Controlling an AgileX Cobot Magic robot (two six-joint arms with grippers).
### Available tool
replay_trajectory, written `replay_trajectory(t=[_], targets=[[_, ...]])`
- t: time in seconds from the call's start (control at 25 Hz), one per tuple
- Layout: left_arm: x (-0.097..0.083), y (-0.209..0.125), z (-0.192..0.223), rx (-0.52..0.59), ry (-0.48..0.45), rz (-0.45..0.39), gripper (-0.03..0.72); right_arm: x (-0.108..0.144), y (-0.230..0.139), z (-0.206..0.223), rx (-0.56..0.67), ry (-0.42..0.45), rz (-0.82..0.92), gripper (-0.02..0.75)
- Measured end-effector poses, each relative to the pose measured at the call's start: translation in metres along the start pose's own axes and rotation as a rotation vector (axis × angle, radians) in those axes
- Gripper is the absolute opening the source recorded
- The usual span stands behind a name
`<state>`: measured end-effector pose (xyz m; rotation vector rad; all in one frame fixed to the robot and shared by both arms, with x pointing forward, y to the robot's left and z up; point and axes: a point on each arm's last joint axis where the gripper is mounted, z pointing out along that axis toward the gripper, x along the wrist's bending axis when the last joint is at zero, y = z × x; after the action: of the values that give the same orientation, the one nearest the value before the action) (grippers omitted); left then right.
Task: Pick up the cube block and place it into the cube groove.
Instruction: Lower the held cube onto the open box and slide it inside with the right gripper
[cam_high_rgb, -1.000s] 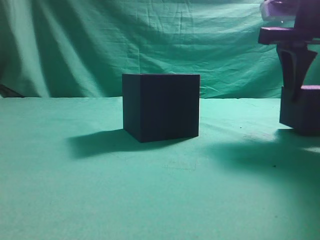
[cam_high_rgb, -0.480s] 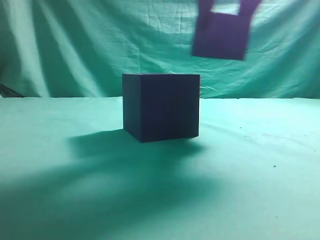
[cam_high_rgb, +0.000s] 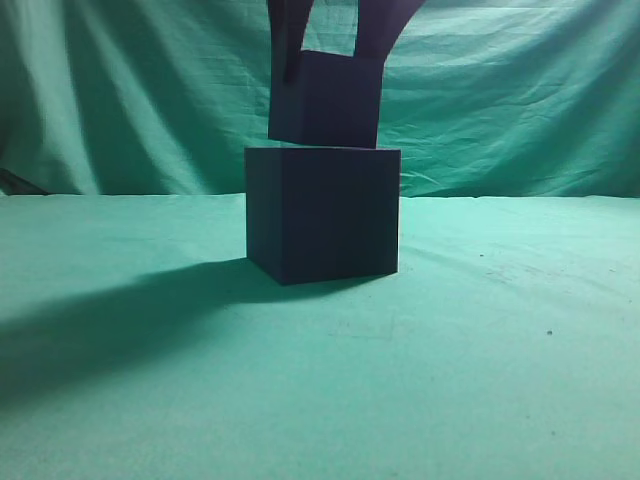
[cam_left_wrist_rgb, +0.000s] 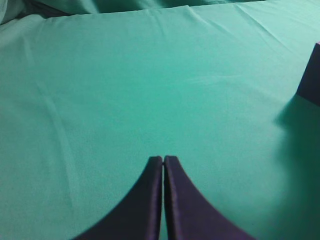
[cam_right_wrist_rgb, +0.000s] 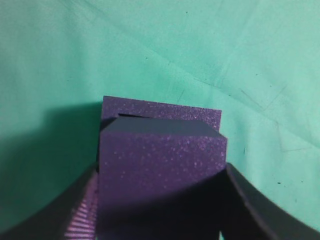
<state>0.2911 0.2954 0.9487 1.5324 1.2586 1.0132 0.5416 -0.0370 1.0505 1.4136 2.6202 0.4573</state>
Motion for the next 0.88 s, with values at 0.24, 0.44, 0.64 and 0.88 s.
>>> replay_trajectory(t=[0.24, 0.44, 0.64, 0.88], targets=[[0.0, 0.0, 0.0, 0.0, 0.0, 0.0, 0.0, 0.0004, 0.0009, 0.0005, 0.002, 0.003, 0.004, 0.429], [0.0, 0.0, 0.0, 0.0, 0.0, 0.0, 0.0, 0.0009, 0.0005, 0.0006, 0.013, 0.007, 0.007, 0.429], [0.0, 0.0, 0.0, 0.0, 0.0, 0.0, 0.0, 0.0015, 0.0007, 0.0008, 0.017, 0.009, 0.005, 0.429], [0.0, 0.0, 0.0, 0.0, 0.0, 0.0, 0.0, 0.0017, 0.0, 0.0007, 0.025, 0.011, 0.004, 0.429]])
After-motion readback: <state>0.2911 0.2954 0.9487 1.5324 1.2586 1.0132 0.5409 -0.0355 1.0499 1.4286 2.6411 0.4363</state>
